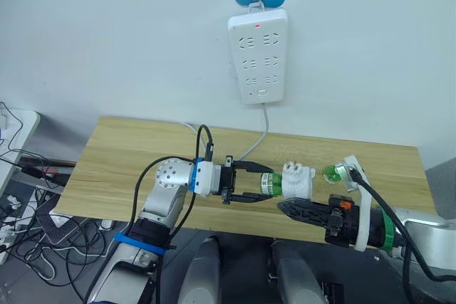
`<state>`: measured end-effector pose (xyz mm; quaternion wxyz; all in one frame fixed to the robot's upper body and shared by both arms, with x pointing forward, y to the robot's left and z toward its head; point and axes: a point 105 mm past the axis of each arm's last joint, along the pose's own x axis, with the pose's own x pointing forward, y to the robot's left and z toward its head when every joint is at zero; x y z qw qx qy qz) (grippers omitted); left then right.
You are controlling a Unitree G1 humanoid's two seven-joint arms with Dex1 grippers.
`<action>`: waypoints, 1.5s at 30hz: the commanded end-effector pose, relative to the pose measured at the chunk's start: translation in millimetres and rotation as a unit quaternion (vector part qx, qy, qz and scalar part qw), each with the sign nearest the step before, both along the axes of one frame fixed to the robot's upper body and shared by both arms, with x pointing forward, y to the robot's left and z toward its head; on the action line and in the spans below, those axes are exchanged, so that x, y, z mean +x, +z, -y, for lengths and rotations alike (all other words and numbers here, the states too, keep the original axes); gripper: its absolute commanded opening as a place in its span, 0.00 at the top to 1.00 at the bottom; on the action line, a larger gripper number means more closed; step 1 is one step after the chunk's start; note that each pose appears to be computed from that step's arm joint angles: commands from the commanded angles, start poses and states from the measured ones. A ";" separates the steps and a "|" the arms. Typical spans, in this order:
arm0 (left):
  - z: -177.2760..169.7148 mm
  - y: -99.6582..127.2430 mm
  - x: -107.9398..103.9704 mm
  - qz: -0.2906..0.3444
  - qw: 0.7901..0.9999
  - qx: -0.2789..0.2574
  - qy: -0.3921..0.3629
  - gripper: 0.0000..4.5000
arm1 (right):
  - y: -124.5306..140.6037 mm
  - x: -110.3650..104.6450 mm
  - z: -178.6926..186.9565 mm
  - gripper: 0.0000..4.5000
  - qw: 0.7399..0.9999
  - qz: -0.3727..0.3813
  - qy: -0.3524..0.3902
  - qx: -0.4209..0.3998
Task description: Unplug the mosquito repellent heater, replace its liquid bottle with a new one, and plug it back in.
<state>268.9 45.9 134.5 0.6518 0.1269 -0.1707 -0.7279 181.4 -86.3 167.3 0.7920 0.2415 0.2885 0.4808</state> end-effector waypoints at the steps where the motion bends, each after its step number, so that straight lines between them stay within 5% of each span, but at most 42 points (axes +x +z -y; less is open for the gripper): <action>1: 3.2 4.1 -4.5 0.020 1.000 -0.007 -0.011 0.52 | 15.5 -3.5 -8.3 0.99 0.999 0.021 0.010 0.035; 11: 1.8 1.0 -6.5 0.025 0.999 0.002 -0.020 0.52 | 44.5 25.1 -4.3 0.99 0.994 0.080 -0.011 0.070; 19: 1.9 2.2 -7.6 0.023 0.999 0.001 -0.025 0.52 | 44.9 55.5 13.0 0.99 0.995 0.085 -0.040 -0.014; 36: 0.7 13.0 -13.0 0.022 0.999 -0.029 -0.038 0.52 | -1.6 57.2 29.0 0.99 0.993 0.041 -0.030 -0.110; 45: -0.5 10.0 -13.5 0.020 0.999 -0.023 -0.036 0.52 | 26.5 58.0 27.9 0.99 0.998 0.042 -0.040 -0.032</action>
